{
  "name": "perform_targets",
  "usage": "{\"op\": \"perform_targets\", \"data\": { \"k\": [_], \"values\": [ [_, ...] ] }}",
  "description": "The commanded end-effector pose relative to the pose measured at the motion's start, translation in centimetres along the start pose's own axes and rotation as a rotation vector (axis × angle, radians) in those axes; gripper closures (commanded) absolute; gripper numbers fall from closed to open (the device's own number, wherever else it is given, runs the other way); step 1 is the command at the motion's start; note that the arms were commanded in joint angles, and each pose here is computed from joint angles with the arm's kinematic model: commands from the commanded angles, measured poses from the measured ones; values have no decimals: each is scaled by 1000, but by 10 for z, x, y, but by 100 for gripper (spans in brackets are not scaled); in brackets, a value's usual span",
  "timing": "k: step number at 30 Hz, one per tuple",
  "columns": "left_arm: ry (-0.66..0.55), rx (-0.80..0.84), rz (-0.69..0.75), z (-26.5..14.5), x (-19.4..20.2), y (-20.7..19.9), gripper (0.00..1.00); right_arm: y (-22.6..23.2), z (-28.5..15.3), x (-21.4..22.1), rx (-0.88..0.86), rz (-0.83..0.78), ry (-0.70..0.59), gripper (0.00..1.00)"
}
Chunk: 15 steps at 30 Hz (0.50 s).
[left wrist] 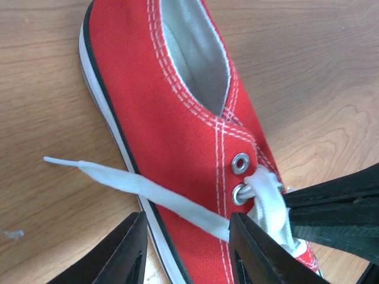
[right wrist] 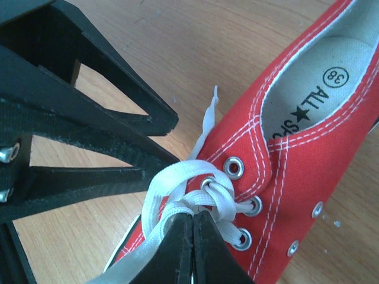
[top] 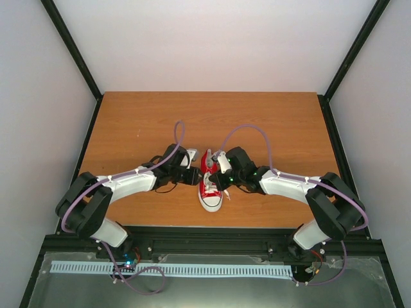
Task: Tie the shoes
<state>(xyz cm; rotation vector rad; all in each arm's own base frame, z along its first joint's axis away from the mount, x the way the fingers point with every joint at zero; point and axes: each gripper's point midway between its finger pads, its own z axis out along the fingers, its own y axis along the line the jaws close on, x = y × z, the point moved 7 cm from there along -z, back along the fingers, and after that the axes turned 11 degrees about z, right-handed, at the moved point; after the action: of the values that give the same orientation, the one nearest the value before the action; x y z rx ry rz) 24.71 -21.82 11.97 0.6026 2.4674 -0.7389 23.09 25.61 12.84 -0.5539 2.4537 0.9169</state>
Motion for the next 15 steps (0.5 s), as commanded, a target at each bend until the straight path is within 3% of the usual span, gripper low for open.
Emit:
{"op": "perform_targets", "data": {
  "k": [1,15],
  "values": [
    [-77,50,49,-1,-20,-7,59,7,-3,-9,-13,-12,-55,97],
    [-107,145,12,1,-3,-10,60,-1,3,-4,20,3,-45,97]
  ]
}}
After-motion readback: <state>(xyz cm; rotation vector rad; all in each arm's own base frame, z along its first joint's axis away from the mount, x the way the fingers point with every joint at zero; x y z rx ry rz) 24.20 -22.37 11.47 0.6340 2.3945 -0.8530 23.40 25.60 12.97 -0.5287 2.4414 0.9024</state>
